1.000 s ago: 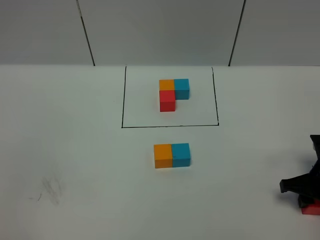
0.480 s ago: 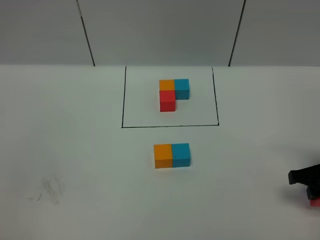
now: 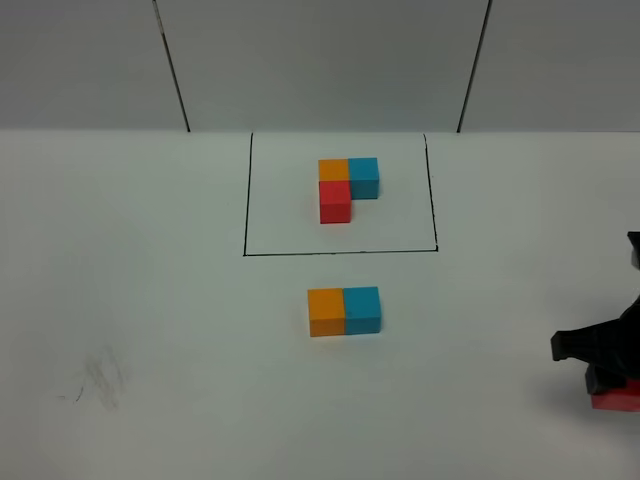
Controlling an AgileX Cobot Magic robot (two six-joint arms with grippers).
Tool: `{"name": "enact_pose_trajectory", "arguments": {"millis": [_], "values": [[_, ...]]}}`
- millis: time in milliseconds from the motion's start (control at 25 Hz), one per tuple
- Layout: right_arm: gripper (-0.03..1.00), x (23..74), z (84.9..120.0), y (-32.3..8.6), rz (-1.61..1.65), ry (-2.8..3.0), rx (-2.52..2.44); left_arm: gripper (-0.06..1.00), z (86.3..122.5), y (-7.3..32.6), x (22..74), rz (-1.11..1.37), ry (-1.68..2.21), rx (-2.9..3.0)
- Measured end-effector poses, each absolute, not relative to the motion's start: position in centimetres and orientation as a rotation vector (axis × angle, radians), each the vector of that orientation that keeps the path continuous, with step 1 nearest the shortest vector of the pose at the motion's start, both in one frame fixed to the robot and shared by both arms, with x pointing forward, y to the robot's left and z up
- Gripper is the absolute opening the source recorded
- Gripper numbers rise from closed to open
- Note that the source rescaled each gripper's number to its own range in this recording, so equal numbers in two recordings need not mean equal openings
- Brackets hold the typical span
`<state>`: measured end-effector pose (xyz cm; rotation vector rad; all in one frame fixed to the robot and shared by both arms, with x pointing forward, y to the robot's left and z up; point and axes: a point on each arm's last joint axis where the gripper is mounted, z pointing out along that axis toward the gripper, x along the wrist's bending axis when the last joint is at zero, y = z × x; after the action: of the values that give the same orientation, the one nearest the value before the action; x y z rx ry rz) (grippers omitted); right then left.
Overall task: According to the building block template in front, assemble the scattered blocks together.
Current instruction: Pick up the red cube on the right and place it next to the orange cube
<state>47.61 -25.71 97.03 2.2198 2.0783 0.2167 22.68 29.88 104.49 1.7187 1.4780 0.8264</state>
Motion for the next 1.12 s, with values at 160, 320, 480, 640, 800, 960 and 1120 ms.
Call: {"name": "enact_pose_trajectory", "arguments": {"millis": [160,320,480,640,800,960,1120], "values": [[0.27,48.0,98.0,-23.5,0.284,2.101,2.2,0.98,104.5,29.9,22.7,0.826,1.478,1.719],[0.27,48.4,99.8,-20.7,0.374,2.118,2.135,0.98,104.5,29.9,22.7,0.826,1.478,1.719],[0.27,48.5,101.3,-18.6,0.378,2.105,2.112,0.98,104.5,29.9,22.7,0.826,1.478,1.719],[0.27,48.5,101.5,-17.0,0.321,2.068,2.183,0.98,104.5,29.9,22.7,0.826,1.478,1.719],[0.27,49.1,101.0,-15.0,0.288,2.047,2.235,0.98,104.5,29.9,22.7,0.826,1.479,1.719],[0.27,49.8,100.2,-12.7,0.234,2.095,2.211,0.98,104.5,29.9,22.7,0.826,1.479,1.719],[0.27,50.3,99.9,-10.3,0.233,2.147,2.165,0.98,104.5,29.9,22.7,0.826,1.479,1.719]]}}
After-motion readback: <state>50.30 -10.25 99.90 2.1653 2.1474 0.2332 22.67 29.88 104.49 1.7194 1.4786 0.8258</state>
